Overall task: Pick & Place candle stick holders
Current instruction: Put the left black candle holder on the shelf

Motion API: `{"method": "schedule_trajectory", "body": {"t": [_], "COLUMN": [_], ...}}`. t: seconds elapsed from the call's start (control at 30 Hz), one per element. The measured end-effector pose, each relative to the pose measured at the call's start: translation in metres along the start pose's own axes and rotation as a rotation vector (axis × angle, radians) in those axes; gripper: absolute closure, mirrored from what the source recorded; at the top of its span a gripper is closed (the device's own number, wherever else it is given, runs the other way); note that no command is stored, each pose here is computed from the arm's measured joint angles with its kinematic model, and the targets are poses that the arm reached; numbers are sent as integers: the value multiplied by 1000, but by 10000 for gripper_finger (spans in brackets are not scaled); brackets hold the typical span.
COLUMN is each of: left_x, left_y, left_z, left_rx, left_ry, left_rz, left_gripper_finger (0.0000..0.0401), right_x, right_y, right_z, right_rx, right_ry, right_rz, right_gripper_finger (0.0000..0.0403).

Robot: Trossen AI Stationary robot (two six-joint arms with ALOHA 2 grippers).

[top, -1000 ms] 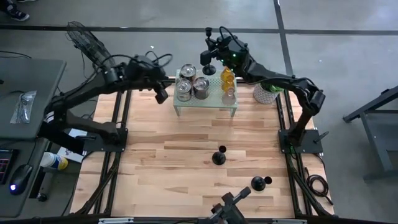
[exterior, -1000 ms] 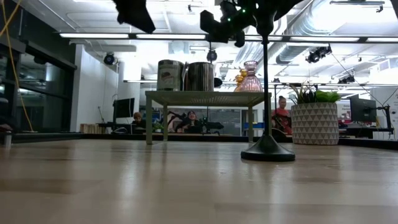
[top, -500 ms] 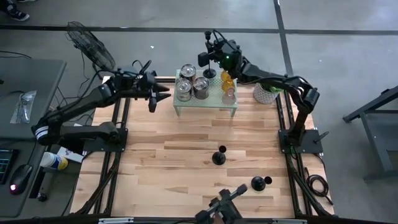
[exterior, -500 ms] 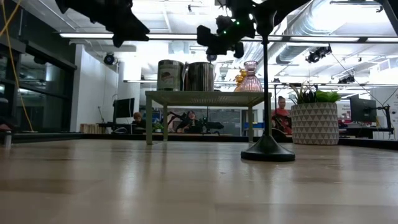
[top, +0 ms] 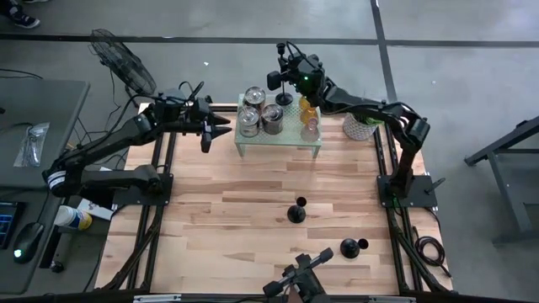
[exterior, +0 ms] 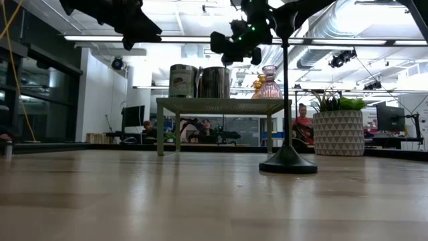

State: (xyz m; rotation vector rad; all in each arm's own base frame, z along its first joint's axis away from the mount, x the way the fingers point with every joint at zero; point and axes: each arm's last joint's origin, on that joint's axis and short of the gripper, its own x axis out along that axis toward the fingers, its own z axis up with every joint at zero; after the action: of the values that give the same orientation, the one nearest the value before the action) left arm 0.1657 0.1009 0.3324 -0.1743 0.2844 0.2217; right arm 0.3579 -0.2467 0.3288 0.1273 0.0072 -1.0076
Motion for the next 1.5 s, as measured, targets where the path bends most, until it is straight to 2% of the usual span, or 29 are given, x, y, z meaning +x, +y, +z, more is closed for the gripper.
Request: {"method": "schedule_trajectory", "body": {"t": [0.37,0.73,1.2,1.5], "left_x": [0,0,0,0], "left_y": [0,0,0,0], "left_z": [0,0,0,0], "left_rx": [-3,-8,-11,-12], "left_ry": [2,2,3,5], "left_rz": [-10,-10,-9,-8], "left_gripper_finger": [263,263,263,263], "right_x": [-1,-4,-13,-17], "right_y": [0,2,19,25], "right_z": [-5,-11,-17,-22], "right_rx": [-5,5,-40,5], "right_ry": [0,39,77,111], "right_rz": [-43,-37,-20,-46], "right_gripper_finger": [399,399,398,395]}}
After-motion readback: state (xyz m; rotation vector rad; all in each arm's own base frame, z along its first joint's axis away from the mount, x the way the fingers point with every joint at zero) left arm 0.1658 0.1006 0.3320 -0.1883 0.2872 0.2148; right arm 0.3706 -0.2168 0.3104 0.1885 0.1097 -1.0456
